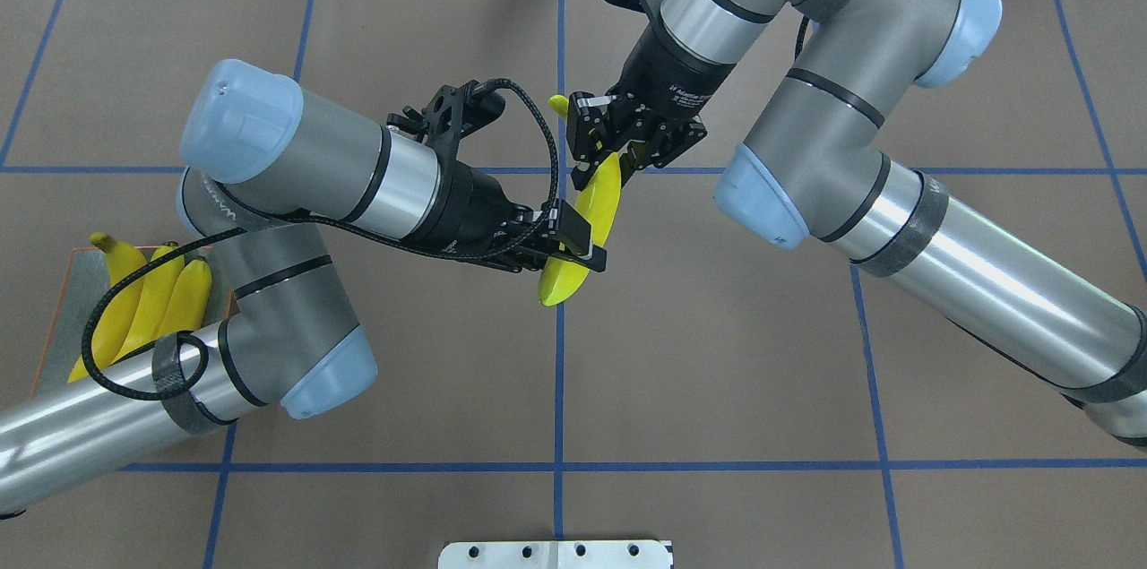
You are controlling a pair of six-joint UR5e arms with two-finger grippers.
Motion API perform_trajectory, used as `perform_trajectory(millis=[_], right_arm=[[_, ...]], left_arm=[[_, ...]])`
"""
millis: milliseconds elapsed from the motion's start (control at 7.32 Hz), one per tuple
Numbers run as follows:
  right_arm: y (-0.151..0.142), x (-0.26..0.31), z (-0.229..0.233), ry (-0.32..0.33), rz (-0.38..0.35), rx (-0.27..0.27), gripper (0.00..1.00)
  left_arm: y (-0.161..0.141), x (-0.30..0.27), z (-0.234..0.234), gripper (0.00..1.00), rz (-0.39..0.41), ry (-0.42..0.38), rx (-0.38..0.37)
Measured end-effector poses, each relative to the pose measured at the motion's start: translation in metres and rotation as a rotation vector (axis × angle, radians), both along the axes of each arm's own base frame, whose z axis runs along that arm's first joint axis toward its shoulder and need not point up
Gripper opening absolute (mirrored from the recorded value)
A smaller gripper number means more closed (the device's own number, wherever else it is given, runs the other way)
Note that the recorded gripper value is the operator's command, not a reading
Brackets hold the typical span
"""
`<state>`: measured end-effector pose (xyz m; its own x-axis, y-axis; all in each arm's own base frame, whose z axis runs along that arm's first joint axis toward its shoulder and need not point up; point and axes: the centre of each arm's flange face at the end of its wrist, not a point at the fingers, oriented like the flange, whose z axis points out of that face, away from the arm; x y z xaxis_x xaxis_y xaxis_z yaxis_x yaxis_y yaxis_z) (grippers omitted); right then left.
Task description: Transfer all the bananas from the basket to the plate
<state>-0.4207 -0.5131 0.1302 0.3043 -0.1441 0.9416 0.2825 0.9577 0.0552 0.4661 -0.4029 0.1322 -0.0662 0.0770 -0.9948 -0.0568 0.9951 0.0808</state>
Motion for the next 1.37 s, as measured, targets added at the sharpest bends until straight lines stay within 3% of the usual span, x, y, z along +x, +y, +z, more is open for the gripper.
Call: perform_trajectory(millis=[684,1094,1367], right_arm=[[0.002,0.005,0.008,-0.033,0.033,-0.014,1.0],[-0.031,0.046,0.028,-0.01,0.119,-0.033,1.0],[-0.051,0.073,0.054,0.019,0.178,-0.054,1.0]], left_arm=[[-0.003,-0.005,0.002,0.0,-0.005,-0.006,-0.053],[-0.045,-0.057,0.045,0.0,-0.06,-0.062,-0.093],[-0.083,-0.133,0.094,0.0,-0.093,-0.114,-0.151]])
